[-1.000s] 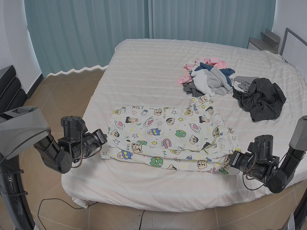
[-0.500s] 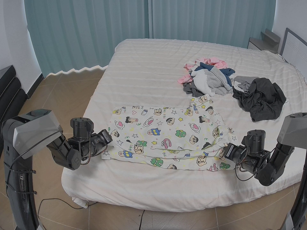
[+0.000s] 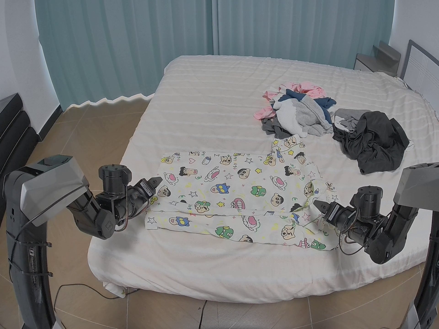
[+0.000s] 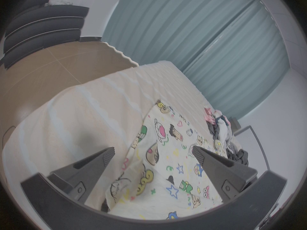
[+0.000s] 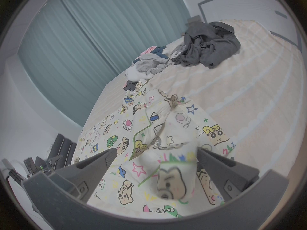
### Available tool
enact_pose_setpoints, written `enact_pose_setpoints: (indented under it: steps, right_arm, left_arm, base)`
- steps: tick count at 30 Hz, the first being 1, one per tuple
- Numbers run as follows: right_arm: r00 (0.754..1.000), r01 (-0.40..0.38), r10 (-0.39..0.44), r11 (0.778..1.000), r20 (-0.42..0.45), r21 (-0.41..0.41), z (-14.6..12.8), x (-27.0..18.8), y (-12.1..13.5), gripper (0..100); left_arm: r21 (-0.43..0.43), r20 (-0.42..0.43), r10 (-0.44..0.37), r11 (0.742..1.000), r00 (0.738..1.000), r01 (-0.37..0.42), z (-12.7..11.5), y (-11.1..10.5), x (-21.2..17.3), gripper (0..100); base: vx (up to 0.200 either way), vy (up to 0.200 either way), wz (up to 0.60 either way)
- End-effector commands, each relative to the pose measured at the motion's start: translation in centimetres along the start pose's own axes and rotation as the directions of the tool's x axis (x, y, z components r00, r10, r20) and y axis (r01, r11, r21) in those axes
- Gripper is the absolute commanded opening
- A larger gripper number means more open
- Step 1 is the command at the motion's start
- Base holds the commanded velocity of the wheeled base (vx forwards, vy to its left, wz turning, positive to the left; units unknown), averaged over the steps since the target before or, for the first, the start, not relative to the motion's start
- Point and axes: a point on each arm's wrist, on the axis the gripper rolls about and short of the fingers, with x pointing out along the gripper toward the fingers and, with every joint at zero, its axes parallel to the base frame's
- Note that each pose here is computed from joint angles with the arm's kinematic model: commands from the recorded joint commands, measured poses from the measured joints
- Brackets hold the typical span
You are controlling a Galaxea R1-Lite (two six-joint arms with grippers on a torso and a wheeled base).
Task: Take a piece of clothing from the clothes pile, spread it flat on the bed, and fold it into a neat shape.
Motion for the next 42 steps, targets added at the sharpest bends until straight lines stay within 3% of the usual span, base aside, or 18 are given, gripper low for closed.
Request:
enact_pose_setpoints:
  steps: [1, 6, 9, 13, 16, 20, 23, 25, 27, 33, 42]
  right_arm:
    - [1.000, 0.008, -0.010, 0.997, 0.030, 0.075, 1.0, -0.2, -0.4, 100]
    - [0.998, 0.012, -0.021, 0.985, 0.051, 0.171, 1.9, -1.0, -0.8, 100]
    - [0.998, 0.032, -0.042, 0.980, 0.050, 0.198, 2.0, -1.2, -1.4, 100]
    - [0.998, 0.041, -0.051, 0.971, 0.036, 0.234, 1.7, -1.9, -1.6, 100]
    - [1.000, 0.018, -0.021, 0.960, 0.008, 0.280, 1.1, -3.4, -0.4, 100]
    - [0.999, 0.019, -0.003, 0.957, -0.054, 0.288, -0.2, -3.7, 0.7, 100]
    - [0.996, 0.032, -0.002, 0.946, -0.094, 0.323, -1.0, -3.3, 1.3, 100]
    - [0.993, 0.047, -0.009, 0.944, -0.114, 0.328, -1.4, -2.8, 1.3, 100]
    - [0.992, 0.065, -0.023, 0.941, -0.127, 0.333, -1.8, -2.2, 1.0, 100]
    - [0.991, 0.071, -0.024, 0.925, -0.128, 0.374, -2.1, -0.6, 1.1, 100]
    - [0.994, 0.040, 0.002, 0.916, -0.106, 0.400, -2.1, 1.0, 1.7, 100]
  left_arm:
    - [-0.063, 0.051, 0.004, 0.998, 0.999, -0.001, 1.7, 0.1, -0.4, 100]
    - [-0.155, 0.096, 0.009, 0.988, 0.995, 0.006, 4.2, 0.3, -2.8, 100]
    - [-0.185, 0.082, 0.003, 0.983, 0.997, 0.012, 4.4, 0.2, -4.5, 100]
    - [-0.217, 0.034, -0.025, 0.976, 0.999, 0.032, 4.0, -0.3, -7.5, 100]
    - [-0.262, -0.097, 0.005, 0.965, 0.995, -0.031, 2.1, -0.8, -11.1, 100]
    - [-0.393, -0.208, 0.019, 0.914, 0.978, -0.102, 0.9, -1.4, -12.2, 100]
    - [-0.498, -0.350, -0.077, 0.859, 0.933, -0.116, -0.2, -0.6, -12.7, 100]
    - [-0.510, -0.384, -0.127, 0.855, 0.914, -0.096, -0.3, 0.0, -12.9, 100]
    - [-0.508, -0.380, -0.154, 0.859, 0.912, -0.067, -0.6, 0.3, -13.3, 100]
    - [-0.422, -0.358, -0.189, 0.907, 0.915, 0.022, -3.2, 2.3, -13.3, 100]
    - [-0.407, -0.345, -0.206, 0.912, 0.916, 0.052, -4.1, 2.7, -12.9, 100]
  base:
    - [0.000, 0.000, 0.00]
    - [0.000, 0.000, 0.00]
    - [0.000, 0.000, 0.00]
    - [0.000, 0.000, 0.00]
    - [0.000, 0.000, 0.00]
    - [0.000, 0.000, 0.00]
    - [0.000, 0.000, 0.00]
    - [0.000, 0.000, 0.00]
    - [0.000, 0.000, 0.00]
    - [0.000, 0.000, 0.00]
    - [0.000, 0.000, 0.00]
